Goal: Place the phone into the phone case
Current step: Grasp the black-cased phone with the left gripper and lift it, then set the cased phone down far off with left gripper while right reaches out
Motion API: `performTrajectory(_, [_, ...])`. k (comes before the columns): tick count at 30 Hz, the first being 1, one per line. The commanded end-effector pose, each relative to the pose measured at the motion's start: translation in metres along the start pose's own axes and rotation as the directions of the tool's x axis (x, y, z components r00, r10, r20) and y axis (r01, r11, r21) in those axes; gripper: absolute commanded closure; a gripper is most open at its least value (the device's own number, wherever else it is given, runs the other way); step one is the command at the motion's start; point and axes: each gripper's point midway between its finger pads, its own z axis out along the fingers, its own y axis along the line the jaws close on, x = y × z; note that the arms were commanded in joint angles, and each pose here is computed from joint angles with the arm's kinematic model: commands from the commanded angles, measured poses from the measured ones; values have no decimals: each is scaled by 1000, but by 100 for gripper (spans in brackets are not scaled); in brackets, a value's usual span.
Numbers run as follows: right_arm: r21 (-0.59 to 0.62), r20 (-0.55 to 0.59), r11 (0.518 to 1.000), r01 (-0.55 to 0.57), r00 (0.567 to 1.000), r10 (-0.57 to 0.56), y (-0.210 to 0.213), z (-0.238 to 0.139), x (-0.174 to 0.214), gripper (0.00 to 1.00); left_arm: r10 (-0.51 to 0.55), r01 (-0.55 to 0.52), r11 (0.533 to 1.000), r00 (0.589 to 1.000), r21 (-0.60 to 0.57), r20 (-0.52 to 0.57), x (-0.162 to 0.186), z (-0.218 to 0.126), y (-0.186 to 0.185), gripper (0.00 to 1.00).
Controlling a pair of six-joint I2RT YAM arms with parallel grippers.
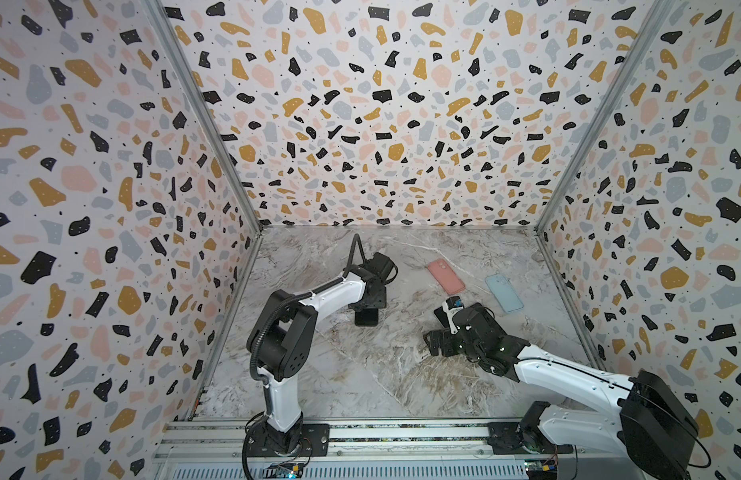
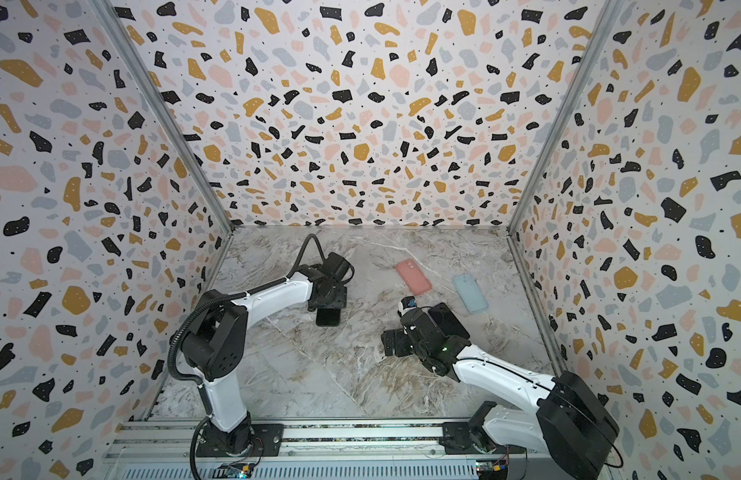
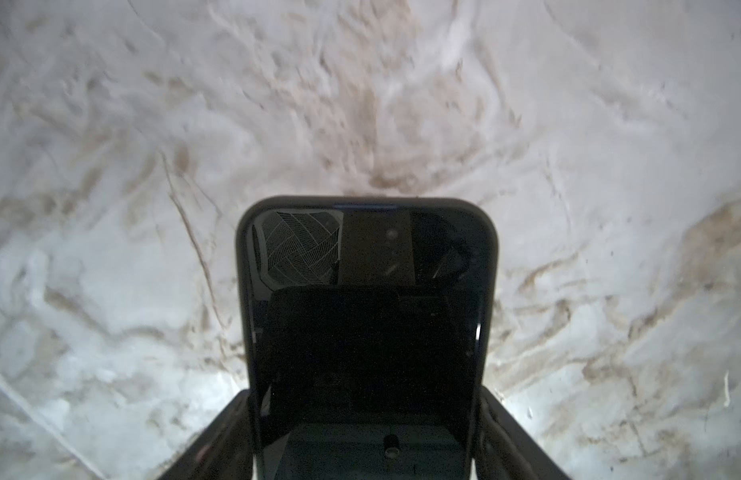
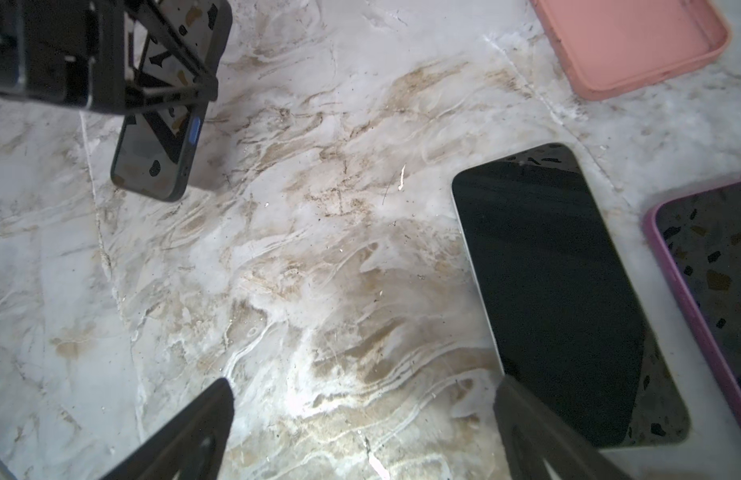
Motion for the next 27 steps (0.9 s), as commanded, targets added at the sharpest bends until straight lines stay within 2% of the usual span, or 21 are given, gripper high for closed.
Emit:
performTrajectory(1, [1, 34, 1000, 1, 999, -1, 3, -6, -16, 1, 84, -85, 995, 996, -47, -19, -13, 11, 11, 33])
performTrajectory(8, [-8, 28, 1000, -1, 1000, 1, 4, -3, -16, 1, 112, -114, 990, 993, -83, -18, -52, 28, 26, 33])
performTrajectory(14, [-5, 33, 1000, 6, 999, -6, 5, -7, -20, 1, 142, -140, 987, 990, -82, 10, -77, 29, 41, 33])
performTrajectory(27, [-23, 40, 1000, 7, 999, -6, 7, -9, -22, 1, 1, -1, 996, 1000, -90, 6, -99, 47, 108, 34])
